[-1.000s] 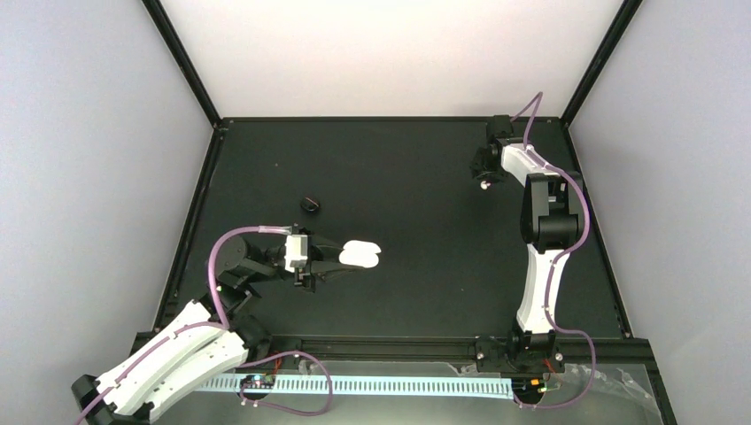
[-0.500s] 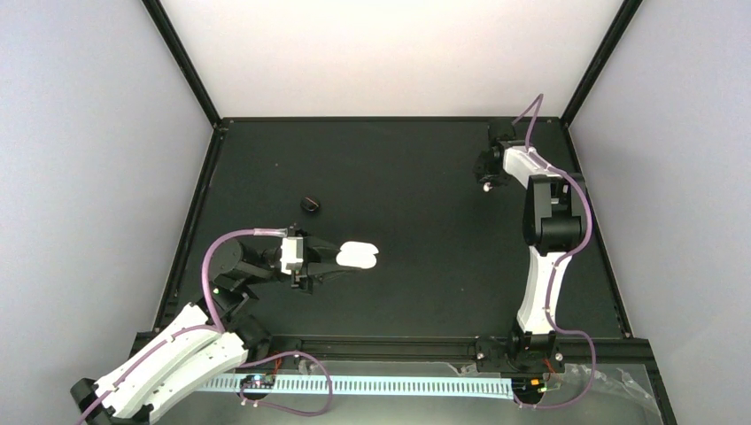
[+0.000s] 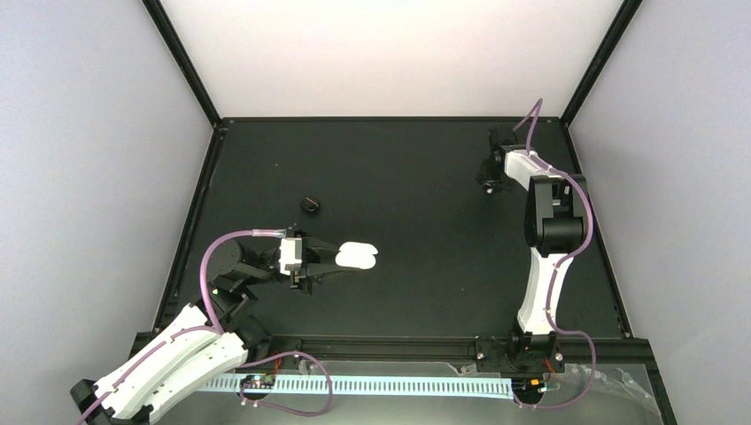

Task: Insert the wireless bluetooth earbuds into the charging case
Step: Place the earbud at the center of the board.

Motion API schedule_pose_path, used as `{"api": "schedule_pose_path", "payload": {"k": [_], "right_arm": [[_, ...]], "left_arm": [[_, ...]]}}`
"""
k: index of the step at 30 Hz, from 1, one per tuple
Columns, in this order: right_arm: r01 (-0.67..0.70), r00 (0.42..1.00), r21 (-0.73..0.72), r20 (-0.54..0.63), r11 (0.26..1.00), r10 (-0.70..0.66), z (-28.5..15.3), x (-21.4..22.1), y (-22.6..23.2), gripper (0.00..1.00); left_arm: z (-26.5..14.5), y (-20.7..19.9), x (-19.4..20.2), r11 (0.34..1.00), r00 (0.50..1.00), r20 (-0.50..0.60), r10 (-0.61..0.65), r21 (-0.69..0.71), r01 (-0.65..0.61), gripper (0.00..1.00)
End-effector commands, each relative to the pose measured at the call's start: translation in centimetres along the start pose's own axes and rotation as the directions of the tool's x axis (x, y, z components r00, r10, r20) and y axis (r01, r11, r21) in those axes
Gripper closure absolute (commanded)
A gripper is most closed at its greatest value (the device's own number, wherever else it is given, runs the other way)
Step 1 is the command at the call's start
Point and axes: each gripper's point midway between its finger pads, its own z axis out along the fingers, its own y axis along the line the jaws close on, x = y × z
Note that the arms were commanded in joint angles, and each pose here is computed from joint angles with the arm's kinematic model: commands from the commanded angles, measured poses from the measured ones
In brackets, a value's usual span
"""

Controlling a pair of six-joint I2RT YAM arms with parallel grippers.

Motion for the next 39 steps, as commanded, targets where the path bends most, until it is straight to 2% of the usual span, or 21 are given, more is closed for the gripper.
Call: {"api": "schedule_pose_path", "payload": {"k": [1, 9, 15, 20, 24, 30, 34, 39], "right_arm": [[-0.004, 1.000, 0.024, 0.001, 1.000, 0.004, -0.8, 0.2, -0.9, 0.88], [0.003, 1.000, -0.022, 0.031, 1.000, -0.002, -2.1, 0.2, -0.4, 0.93], [0.064, 0.995, -0.103, 0.081, 0.993, -0.056, -5.6, 1.3, 2.2, 0.93], [0.212, 0.975, -0.171, 0.096, 0.962, -0.198, -9.0, 5.7, 7.2, 0.93], [0.362, 0.932, -0.225, 0.064, 0.904, -0.357, -10.6, 12.2, 10.8, 0.93], [0.513, 0.849, -0.297, 0.037, 0.805, -0.527, -12.7, 20.0, 12.0, 0.93], [0.523, 0.842, -0.295, 0.032, 0.800, -0.539, -13.4, 21.8, 10.6, 0.93], [0.442, 0.896, -0.251, 0.071, 0.861, -0.439, -13.7, 20.9, 9.3, 0.91]], "left_arm": [[-0.1, -0.2, -0.9, 1.000, 1.000, 0.024, 0.017, -0.002, -0.016, 0.98], [-0.1, -0.2, -0.9, 1.000, 1.000, 0.024, 0.015, -0.002, -0.015, 0.98], [-0.2, -0.3, -1.1, 1.000, 0.999, 0.032, 0.019, 0.001, -0.019, 0.98], [-0.3, -0.6, -1.4, 1.000, 0.999, 0.041, 0.021, 0.009, -0.021, 0.98], [-0.5, -1.0, -1.7, 1.000, 0.998, 0.050, 0.028, 0.013, -0.029, 0.99], [-0.6, -1.4, -1.9, 0.999, 0.998, 0.058, 0.036, 0.021, -0.038, 0.99], [-0.5, -1.4, -1.9, 0.999, 0.998, 0.057, 0.032, 0.024, -0.034, 0.98], [-0.5, -1.4, -1.8, 0.999, 0.998, 0.055, 0.029, 0.025, -0.030, 0.98]]}}
